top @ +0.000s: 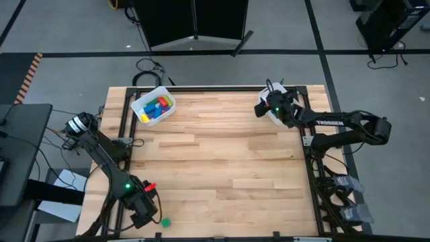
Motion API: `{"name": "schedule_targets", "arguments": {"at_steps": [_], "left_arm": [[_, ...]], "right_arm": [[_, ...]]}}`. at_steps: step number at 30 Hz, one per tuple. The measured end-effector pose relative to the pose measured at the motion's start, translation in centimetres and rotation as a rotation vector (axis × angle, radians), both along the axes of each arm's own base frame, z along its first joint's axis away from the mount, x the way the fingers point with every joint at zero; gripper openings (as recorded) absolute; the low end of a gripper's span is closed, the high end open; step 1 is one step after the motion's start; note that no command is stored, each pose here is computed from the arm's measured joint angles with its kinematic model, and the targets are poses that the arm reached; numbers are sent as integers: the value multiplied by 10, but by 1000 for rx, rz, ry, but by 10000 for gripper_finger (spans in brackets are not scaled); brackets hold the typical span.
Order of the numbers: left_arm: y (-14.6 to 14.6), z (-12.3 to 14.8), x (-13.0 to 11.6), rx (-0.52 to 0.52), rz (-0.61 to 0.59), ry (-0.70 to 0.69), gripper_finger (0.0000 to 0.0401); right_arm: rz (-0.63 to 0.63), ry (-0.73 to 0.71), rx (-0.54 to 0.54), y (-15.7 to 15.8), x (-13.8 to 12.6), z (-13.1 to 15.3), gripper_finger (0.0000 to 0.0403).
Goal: Sort blocks by size
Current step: Put the large green block into the left white bin
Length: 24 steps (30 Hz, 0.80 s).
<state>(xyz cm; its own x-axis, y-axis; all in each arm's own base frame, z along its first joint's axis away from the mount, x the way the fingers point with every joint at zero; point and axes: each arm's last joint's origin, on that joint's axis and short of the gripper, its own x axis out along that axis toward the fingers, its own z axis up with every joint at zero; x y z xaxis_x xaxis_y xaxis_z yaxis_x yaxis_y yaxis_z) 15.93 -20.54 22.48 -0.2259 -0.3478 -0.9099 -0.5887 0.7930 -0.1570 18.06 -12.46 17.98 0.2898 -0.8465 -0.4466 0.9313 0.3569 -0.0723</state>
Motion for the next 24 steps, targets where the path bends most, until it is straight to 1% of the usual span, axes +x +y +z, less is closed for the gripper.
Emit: {"name": "schedule_targets", "arguments": {"at_steps": [7, 14, 19, 24], "left_arm": [[9, -1, -8, 103, 3, 83, 280], [10, -2, -9, 135, -5, 51, 280], [7, -11, -16, 145, -30, 45, 281], [6, -15, -20, 165, -28, 53, 281]], "right_arm": [[65, -44, -24, 11, 10, 4, 276], [110, -42, -23, 19, 15, 4, 276], [139, -47, -20, 26, 18, 4, 270], [177, -53, -20, 33, 22, 4, 268]]}}
